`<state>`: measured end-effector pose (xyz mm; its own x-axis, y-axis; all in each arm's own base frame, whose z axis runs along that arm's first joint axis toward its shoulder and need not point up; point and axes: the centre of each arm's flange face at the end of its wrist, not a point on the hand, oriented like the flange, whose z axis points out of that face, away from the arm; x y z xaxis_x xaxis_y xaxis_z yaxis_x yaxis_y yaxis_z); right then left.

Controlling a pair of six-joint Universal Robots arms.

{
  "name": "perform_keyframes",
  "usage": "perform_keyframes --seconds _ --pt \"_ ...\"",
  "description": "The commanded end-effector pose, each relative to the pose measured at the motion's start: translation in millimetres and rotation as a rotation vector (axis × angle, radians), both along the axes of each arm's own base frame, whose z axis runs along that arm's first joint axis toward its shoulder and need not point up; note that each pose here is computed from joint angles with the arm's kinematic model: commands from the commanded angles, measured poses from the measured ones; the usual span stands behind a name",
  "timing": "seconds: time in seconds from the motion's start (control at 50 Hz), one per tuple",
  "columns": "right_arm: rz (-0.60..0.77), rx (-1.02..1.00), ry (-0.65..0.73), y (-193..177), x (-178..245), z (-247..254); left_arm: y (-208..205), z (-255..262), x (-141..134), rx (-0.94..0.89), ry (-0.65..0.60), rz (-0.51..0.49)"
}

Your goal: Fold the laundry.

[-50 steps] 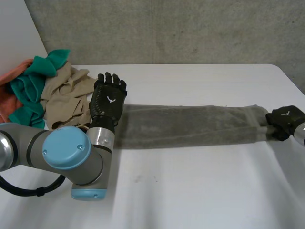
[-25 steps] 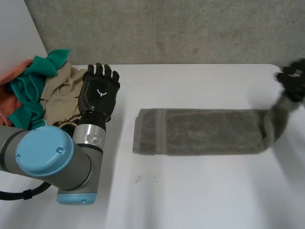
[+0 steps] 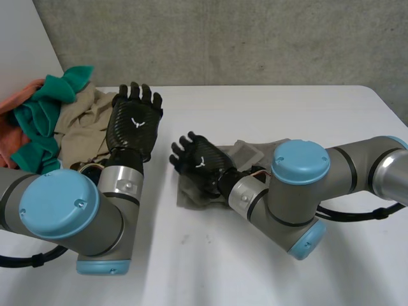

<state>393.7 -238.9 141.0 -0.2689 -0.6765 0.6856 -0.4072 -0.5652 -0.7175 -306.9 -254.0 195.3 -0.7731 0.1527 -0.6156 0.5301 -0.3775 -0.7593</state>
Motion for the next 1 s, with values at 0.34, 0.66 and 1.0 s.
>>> perform_keyframes --seconds 0.34,0.66,1.0 --pt "-0.637 0.453 -0.085 -65 -163 4 38 -22 -88 0.226 0.095 -0.370" --pt "-0.631 0.425 -0.018 -67 -164 -16 -14 -67 -92 0.330 0.053 -0.266" --pt "-0.706 0.246 0.104 -76 -171 -16 -2 -60 -59 0.375 0.021 -0.036"
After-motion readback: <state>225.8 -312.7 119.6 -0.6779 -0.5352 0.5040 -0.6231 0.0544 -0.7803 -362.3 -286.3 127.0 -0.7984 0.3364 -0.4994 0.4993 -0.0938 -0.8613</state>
